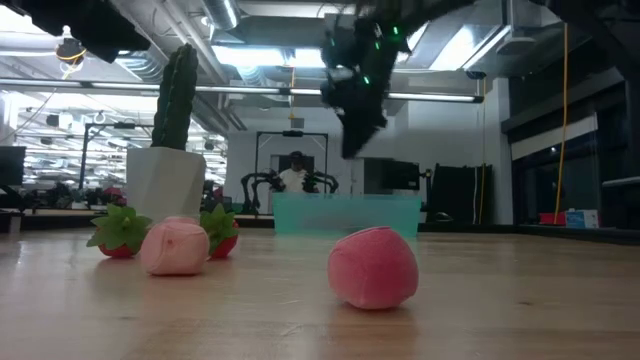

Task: Pick and placing Produce into tupperware
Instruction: Put the red cherry into the container, then put the peach into the container

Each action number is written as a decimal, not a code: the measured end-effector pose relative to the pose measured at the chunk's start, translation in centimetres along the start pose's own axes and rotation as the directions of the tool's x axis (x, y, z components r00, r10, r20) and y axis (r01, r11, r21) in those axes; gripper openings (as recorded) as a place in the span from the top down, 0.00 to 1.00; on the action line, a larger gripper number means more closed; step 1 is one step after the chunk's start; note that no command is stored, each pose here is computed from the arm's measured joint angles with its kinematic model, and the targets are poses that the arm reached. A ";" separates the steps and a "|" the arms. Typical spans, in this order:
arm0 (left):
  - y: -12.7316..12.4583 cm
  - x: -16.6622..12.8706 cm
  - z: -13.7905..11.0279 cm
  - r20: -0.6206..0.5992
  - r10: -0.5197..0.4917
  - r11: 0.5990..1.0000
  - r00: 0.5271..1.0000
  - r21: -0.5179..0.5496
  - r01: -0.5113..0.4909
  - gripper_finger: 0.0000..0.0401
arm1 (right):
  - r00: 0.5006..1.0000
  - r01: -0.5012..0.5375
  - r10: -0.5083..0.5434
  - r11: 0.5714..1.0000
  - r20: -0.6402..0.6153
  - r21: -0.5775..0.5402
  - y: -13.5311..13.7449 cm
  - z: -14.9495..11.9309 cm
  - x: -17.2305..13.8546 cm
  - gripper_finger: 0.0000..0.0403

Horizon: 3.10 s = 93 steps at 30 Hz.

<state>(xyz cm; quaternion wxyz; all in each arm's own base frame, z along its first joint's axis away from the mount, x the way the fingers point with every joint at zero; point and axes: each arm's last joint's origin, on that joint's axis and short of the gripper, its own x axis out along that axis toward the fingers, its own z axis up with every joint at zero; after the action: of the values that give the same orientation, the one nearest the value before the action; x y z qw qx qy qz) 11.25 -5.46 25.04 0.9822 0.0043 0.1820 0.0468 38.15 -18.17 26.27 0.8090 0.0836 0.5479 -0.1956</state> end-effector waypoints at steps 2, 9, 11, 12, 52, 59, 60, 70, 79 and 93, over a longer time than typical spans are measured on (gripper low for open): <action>0.0 0.0 0.0 0.002 0.001 1.000 1.000 0.003 -0.001 0.62 | 0.999 0.014 -0.013 1.000 -0.034 0.003 -1.4 -0.7 1.0 0.69; 0.1 0.0 0.1 0.015 0.042 0.999 0.999 0.034 -0.043 0.62 | 0.997 0.001 0.004 0.998 -0.082 0.055 -4.5 -2.8 3.6 0.69; 0.2 0.0 0.1 0.023 0.062 0.997 0.998 0.052 -0.063 0.62 | 0.995 0.000 0.005 0.999 -0.098 0.053 -5.0 -3.3 4.0 0.69; 0.2 0.0 0.1 0.025 0.072 0.996 0.997 0.054 -0.073 0.62 | 0.996 0.002 0.003 0.998 -0.091 0.055 -5.2 -3.4 4.2 0.69; 0.6 -0.1 0.3 0.063 0.208 0.976 0.976 0.057 -0.212 0.62 | 0.986 -0.111 0.090 0.982 -0.140 -0.155 -5.6 -5.7 10.4 0.69; 0.6 -0.1 0.3 0.063 0.208 0.976 0.976 0.057 -0.212 0.62 | 0.987 -0.105 0.084 0.982 -0.138 -0.156 -5.7 -5.4 10.1 0.67; 0.6 -0.1 0.3 0.063 0.208 0.976 0.976 0.057 -0.212 0.62 | 0.987 -0.105 0.084 0.982 -0.138 -0.154 -5.7 -5.4 10.1 0.65; 0.6 -0.1 0.3 0.063 0.208 0.976 0.976 0.056 -0.212 0.62 | 0.981 -0.112 0.091 0.987 -0.172 -0.119 -5.6 -5.6 10.0 0.49; 0.6 -0.1 0.2 0.062 0.208 0.977 0.976 0.042 -0.211 0.62 | 0.980 -0.106 0.092 0.992 -0.177 -0.074 -6.0 -3.2 6.6 0.44; 0.6 -0.1 0.3 0.063 0.208 0.977 0.976 0.042 -0.211 0.62 | 0.986 -0.113 0.101 0.989 -0.134 -0.090 -3.5 -2.4 -1.3 0.43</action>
<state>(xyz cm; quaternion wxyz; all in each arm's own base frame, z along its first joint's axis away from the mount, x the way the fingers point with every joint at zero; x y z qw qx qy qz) 11.21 -4.87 25.32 0.9762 0.0487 0.1532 0.1455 34.29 -20.24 26.82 0.7842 0.0859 0.6029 -0.1191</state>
